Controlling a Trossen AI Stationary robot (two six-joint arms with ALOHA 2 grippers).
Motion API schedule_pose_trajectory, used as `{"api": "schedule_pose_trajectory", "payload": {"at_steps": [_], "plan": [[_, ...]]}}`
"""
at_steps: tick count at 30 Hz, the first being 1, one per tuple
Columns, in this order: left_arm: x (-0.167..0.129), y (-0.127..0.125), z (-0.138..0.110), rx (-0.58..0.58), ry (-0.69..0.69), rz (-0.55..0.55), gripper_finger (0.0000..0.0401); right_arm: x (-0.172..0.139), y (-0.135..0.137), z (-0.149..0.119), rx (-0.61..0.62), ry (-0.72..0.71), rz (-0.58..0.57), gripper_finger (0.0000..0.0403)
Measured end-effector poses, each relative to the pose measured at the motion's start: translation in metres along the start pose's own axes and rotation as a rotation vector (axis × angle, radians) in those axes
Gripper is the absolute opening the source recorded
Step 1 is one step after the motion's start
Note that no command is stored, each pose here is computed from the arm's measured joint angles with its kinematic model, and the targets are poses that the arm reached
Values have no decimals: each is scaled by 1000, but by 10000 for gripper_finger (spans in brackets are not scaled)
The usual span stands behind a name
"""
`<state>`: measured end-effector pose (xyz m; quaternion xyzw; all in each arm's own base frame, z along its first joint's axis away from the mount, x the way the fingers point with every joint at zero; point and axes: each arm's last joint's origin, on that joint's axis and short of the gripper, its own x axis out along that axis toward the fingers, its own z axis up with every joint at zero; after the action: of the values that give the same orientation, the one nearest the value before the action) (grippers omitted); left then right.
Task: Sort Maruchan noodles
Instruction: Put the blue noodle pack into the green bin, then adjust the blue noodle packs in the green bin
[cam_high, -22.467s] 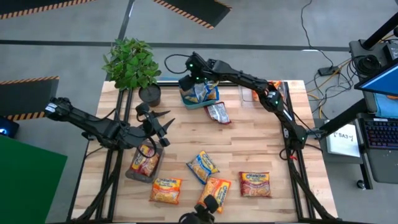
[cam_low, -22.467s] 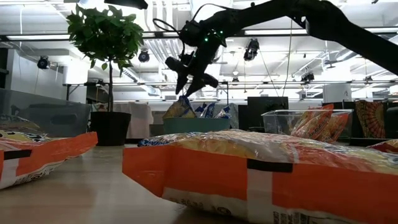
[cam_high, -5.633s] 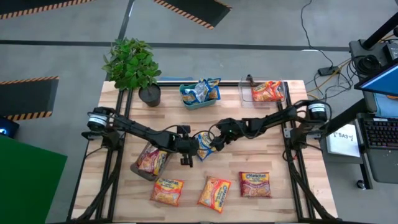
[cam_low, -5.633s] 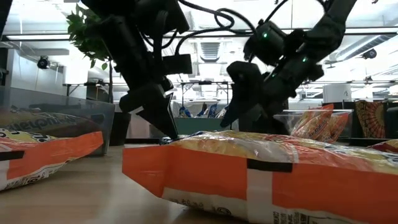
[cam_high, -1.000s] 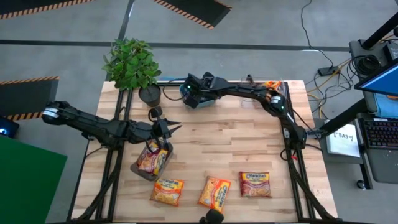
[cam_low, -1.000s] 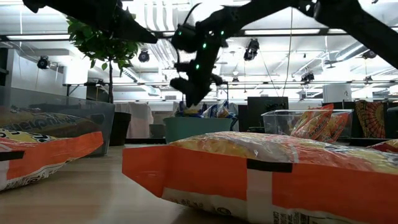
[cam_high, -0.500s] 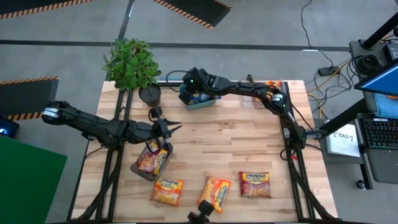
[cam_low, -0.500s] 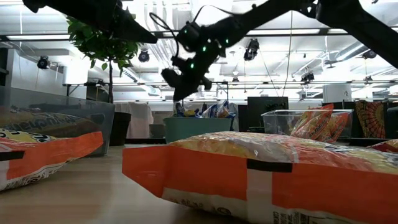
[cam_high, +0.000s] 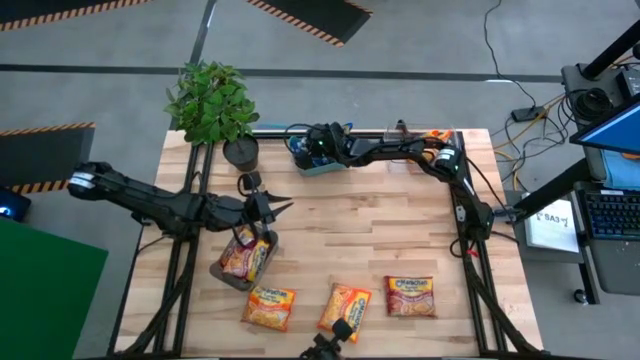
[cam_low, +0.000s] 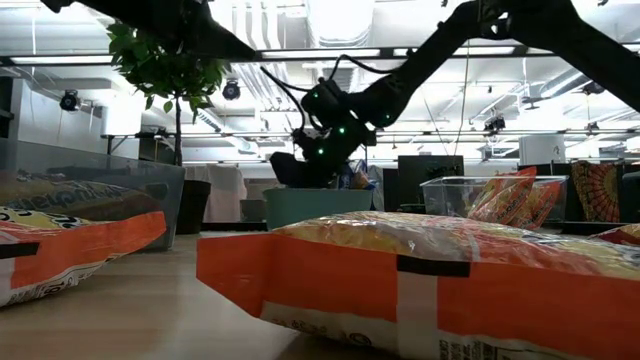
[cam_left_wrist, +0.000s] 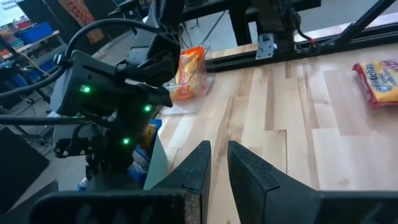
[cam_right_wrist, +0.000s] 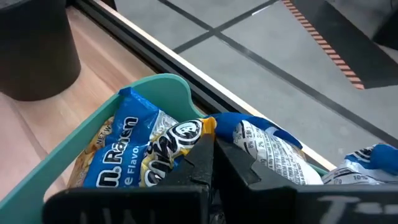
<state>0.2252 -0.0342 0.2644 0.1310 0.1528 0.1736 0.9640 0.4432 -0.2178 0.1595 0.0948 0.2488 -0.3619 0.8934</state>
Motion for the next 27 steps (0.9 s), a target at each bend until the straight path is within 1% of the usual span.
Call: {"api": "schedule_pose_trajectory", "payload": {"at_steps": [4,8,10,12,15,18,21,24,27], "plan": [[-1,-2,1,3,-3,-10,37,-10,3,12,-16,-5,6,9],[-2,-3,2,3,-5,-14,37,-34,1,43,-26,-28,-3,9],[-2,-3,2,5,-4,-16,37,-47,-2,52,-42,-21,-48,9],[-2,-3,2,4,-5,-16,37,-55,-6,54,-59,-8,-108,9],[-3,-4,2,6,-5,-19,37,-62,-14,50,-56,2,-176,9],[-3,-4,2,6,-5,-19,37,-60,-21,41,-11,12,-193,9],[-3,-4,2,6,-5,-18,37,-47,-25,16,14,43,-198,9],[-3,-4,2,7,-4,-18,37,-33,-25,-10,65,52,-163,9],[-3,-4,2,8,-3,-19,37,-31,-25,-19,93,41,-158,9]]}}
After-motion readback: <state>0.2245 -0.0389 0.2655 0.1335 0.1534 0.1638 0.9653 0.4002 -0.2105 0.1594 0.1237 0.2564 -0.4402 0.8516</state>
